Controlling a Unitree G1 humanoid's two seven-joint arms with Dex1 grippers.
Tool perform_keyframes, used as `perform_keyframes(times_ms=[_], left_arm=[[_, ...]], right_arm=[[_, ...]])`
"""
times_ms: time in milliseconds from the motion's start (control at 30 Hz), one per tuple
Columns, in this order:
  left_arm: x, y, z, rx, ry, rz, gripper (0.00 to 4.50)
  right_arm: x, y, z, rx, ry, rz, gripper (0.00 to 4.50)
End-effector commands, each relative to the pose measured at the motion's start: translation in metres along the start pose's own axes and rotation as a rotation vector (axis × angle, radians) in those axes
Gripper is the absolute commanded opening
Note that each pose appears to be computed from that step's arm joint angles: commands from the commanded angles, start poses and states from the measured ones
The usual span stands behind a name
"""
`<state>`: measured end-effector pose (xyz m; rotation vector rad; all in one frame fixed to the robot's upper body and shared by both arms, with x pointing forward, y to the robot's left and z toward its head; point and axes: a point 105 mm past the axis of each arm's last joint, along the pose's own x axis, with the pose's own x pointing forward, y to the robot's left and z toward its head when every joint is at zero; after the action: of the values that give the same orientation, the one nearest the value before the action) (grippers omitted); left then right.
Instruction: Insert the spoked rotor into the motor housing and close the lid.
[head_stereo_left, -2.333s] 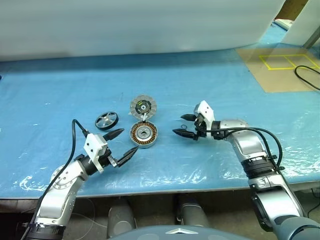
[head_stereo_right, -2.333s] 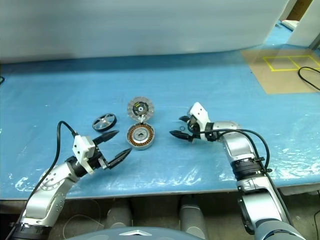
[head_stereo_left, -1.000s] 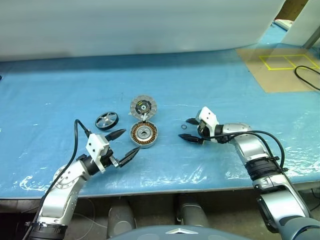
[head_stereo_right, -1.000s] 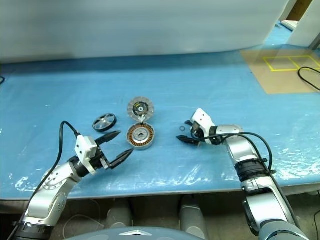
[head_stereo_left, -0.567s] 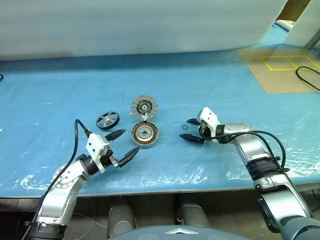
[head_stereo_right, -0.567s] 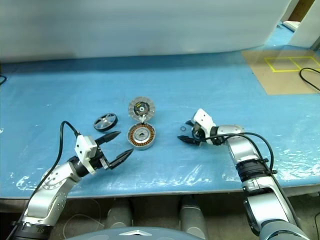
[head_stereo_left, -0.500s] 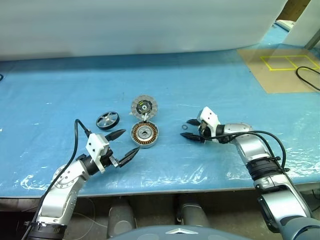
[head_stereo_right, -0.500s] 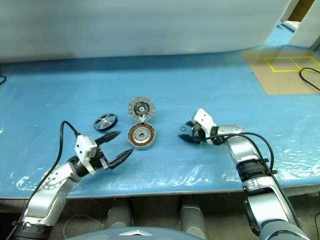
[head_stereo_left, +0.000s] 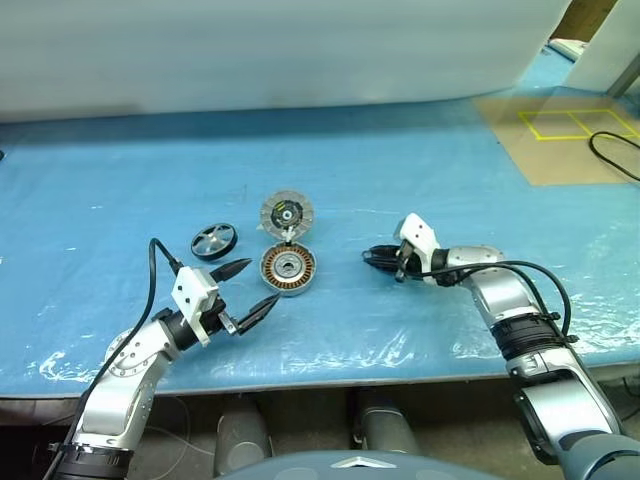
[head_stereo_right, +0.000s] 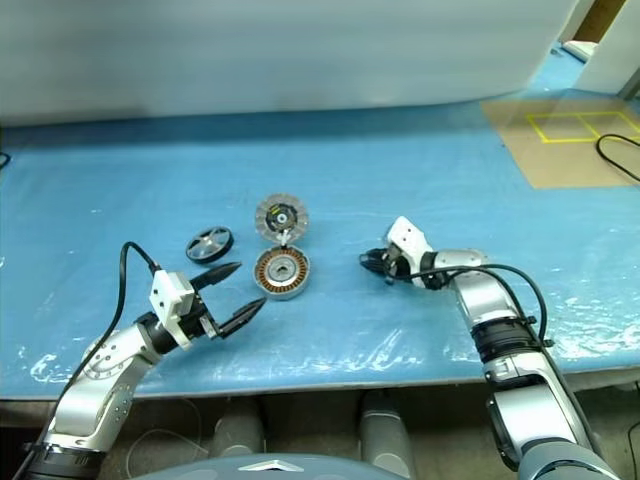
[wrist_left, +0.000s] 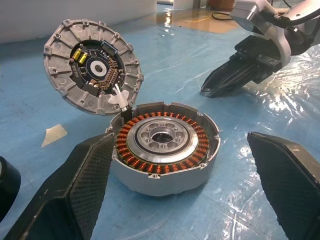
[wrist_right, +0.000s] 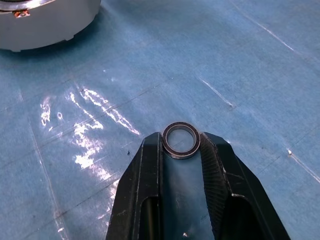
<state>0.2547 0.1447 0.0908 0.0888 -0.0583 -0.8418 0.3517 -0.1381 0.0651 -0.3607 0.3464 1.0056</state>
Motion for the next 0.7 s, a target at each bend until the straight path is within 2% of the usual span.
perform_keyframes(times_ms=[33,133,300,500,700], left_arm=[[-0.004,0.002,0.009,0.035,-0.018,0.011,4.50],[-0.006,0.004,0.009,0.037,-0.016,0.022,4.50],[-0.008,0.004,0.008,0.037,-0.013,0.031,4.50],[-0.011,0.004,0.008,0.040,-0.009,0.042,4.50],[-0.013,0.005,0.008,0.041,-0.006,0.051,4.50]], right_arm=[[0.008,0.007,0.044,-0.016,-0.145,0.040,0.66],[0.012,0.012,0.085,-0.030,-0.264,0.072,0.66],[0.023,0.033,0.124,-0.115,-0.301,0.186,0.66],[0.039,0.071,0.128,-0.213,-0.221,0.369,0.66],[0.057,0.081,0.122,-0.240,-0.157,0.397,0.66]])
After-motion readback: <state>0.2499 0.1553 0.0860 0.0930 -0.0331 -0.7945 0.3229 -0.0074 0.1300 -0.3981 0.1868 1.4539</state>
